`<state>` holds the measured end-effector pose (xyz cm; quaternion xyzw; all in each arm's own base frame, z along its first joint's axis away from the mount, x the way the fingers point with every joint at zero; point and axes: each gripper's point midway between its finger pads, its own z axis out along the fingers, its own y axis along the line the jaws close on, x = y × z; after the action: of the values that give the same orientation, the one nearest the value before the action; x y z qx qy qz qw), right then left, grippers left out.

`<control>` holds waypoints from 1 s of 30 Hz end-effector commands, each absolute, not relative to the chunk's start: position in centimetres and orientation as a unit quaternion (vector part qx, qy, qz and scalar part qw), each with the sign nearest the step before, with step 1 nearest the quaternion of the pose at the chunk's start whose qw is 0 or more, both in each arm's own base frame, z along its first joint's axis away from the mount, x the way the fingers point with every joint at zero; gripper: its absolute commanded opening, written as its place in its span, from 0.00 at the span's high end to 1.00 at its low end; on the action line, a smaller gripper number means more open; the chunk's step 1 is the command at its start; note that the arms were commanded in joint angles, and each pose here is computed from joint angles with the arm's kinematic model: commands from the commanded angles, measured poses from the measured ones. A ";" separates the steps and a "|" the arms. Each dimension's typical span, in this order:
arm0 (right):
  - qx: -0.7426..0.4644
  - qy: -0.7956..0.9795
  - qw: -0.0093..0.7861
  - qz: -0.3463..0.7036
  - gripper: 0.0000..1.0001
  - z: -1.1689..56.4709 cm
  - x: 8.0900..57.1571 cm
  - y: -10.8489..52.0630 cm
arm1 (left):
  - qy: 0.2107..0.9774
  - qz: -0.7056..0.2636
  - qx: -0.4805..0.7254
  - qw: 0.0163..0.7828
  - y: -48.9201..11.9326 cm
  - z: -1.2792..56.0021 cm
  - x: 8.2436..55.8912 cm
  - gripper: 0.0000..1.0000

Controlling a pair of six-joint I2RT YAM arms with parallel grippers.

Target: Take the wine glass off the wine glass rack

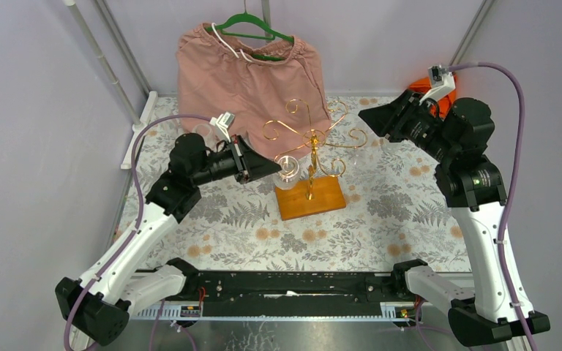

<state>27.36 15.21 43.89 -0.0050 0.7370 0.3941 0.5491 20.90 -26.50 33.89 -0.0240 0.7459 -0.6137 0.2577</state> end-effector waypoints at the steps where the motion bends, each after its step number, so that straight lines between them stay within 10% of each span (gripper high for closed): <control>1: -0.024 0.713 0.561 0.421 0.61 45.6 26.6 15.9 | 0.764 -0.598 -0.024 0.243 -26.7 32.8 21.0 1.00; 30: -0.042 0.701 0.534 0.471 0.61 45.8 26.6 17.7 | 0.742 -0.639 -0.095 0.178 -25.8 37.2 18.9 1.00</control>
<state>26.92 17.04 44.65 -0.0236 0.7185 0.4524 0.5278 19.73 -26.42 34.74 -0.1066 0.7596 -0.6211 0.1608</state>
